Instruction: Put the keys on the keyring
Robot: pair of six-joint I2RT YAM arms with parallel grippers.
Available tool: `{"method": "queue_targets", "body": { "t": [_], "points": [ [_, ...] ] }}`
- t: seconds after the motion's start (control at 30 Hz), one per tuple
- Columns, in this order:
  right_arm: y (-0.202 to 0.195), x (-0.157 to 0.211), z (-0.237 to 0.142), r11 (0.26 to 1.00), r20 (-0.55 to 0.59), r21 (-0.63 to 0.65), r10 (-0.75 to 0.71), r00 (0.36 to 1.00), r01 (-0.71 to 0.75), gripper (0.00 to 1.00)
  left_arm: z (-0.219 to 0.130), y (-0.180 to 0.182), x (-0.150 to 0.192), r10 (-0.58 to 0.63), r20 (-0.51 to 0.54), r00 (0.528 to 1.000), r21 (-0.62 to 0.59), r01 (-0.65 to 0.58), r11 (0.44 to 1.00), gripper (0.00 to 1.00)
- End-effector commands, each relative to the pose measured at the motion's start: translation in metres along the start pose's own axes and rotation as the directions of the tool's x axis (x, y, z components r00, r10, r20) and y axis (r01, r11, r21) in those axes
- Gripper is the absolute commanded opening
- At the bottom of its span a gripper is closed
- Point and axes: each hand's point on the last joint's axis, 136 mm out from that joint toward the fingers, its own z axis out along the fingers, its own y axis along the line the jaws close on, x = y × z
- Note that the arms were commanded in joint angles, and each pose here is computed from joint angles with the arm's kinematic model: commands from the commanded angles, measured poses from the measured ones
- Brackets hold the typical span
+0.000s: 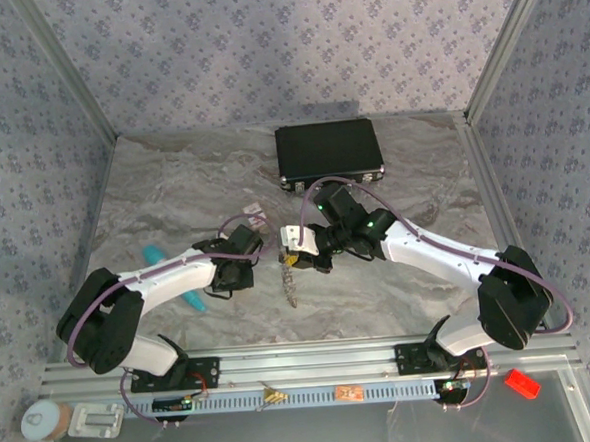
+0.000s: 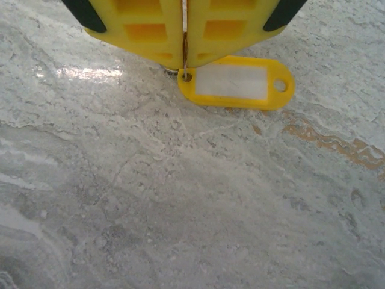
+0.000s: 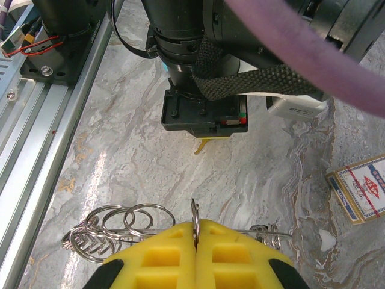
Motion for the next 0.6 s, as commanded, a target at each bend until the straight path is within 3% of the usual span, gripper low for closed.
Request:
{"method": "queue_targets", "body": {
  "t": [0.0, 0.13, 0.23, 0.33, 0.43, 0.5, 0.57],
  "points": [
    [0.004, -0.003, -0.007, 1.000, 0.011, -0.006, -0.010, 1.000, 0.011, 0.00, 0.001, 0.004, 0.007, 0.014, -0.018, 1.000, -0.020, -0.014, 1.000, 0.04],
    [0.004, -0.003, -0.007, 1.000, 0.010, -0.005, -0.009, 1.000, 0.010, 0.00, -0.010, 0.004, 0.000, 0.030, 0.021, 0.999, -0.029, -0.029, 0.999, 0.00],
    [0.003, -0.004, -0.010, 1.000, 0.028, 0.005, -0.006, 1.000, 0.005, 0.00, -0.034, -0.002, -0.016, 0.094, 0.132, 0.987, -0.017, -0.092, 0.996, 0.00],
    [0.000, -0.006, -0.014, 1.000, 0.062, 0.016, 0.012, 0.998, -0.013, 0.00, -0.064, -0.013, -0.037, 0.180, 0.293, 0.939, 0.032, -0.198, 0.980, 0.00],
    [-0.004, -0.007, -0.019, 0.999, 0.087, 0.023, 0.031, 0.996, -0.033, 0.00, -0.095, -0.030, -0.050, 0.282, 0.473, 0.835, 0.105, -0.371, 0.923, 0.00],
    [-0.004, -0.009, -0.021, 0.999, 0.104, 0.021, 0.035, 0.994, -0.037, 0.00, -0.113, -0.040, -0.053, 0.344, 0.596, 0.726, 0.114, -0.500, 0.858, 0.00],
    [-0.003, -0.011, -0.023, 0.999, 0.125, 0.014, 0.033, 0.992, -0.035, 0.00, -0.130, -0.049, -0.051, 0.424, 0.700, 0.574, 0.064, -0.642, 0.764, 0.00]
  ]
}}
